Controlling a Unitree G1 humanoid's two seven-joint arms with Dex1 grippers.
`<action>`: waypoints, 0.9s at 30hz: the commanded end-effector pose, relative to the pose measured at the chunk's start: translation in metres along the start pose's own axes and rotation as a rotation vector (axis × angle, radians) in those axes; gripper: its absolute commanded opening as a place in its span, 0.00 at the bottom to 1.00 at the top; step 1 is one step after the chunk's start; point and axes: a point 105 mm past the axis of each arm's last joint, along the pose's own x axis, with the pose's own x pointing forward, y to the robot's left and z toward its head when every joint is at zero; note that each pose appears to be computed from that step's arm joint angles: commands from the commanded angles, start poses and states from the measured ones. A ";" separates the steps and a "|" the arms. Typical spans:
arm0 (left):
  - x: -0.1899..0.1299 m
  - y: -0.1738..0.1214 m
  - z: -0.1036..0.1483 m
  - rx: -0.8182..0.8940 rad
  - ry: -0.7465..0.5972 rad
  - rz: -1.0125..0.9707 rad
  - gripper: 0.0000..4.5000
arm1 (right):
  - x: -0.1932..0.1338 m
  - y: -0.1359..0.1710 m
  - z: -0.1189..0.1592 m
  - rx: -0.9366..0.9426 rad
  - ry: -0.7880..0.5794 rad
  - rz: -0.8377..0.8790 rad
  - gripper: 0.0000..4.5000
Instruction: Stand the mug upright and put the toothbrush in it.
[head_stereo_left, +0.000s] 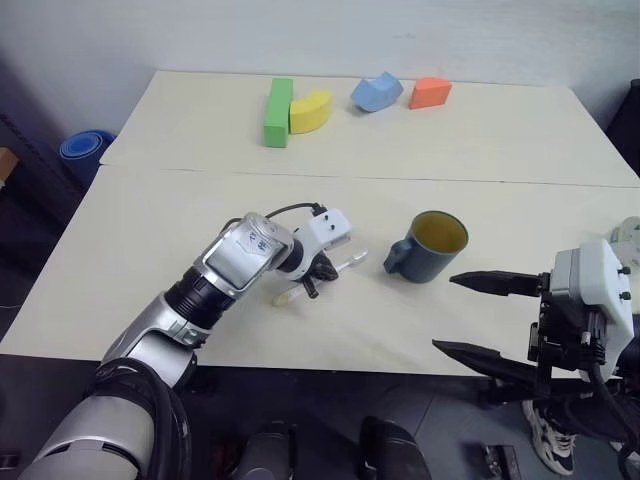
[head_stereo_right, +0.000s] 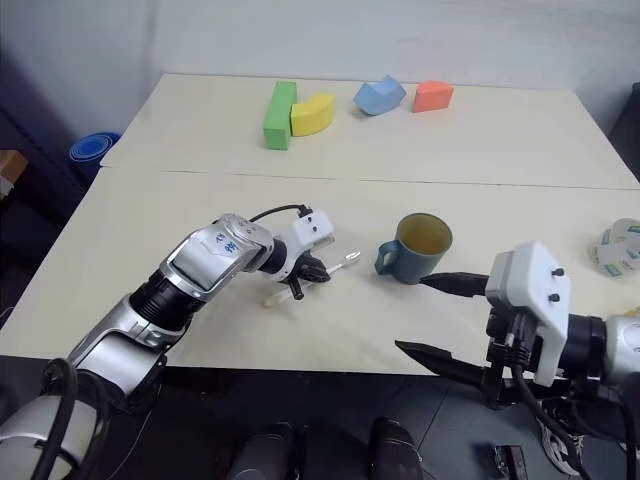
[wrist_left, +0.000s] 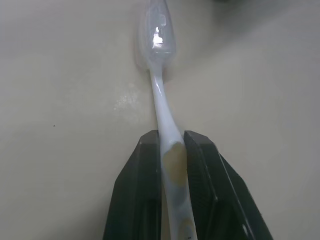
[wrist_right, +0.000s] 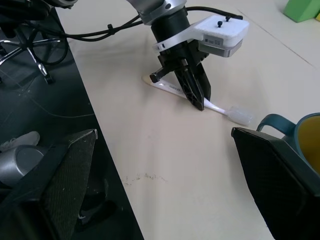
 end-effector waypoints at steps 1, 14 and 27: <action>0.002 0.015 -0.020 -0.031 0.072 0.046 0.08 | -0.003 -0.001 0.007 -0.041 -0.023 -0.029 1.00; -0.111 0.046 0.137 -0.168 -0.989 -0.087 0.08 | -0.044 -0.032 0.020 0.143 -0.156 -0.238 1.00; -0.071 -0.028 0.219 -0.052 -1.184 -0.376 0.08 | -0.055 -0.044 0.017 0.175 -0.132 -0.351 1.00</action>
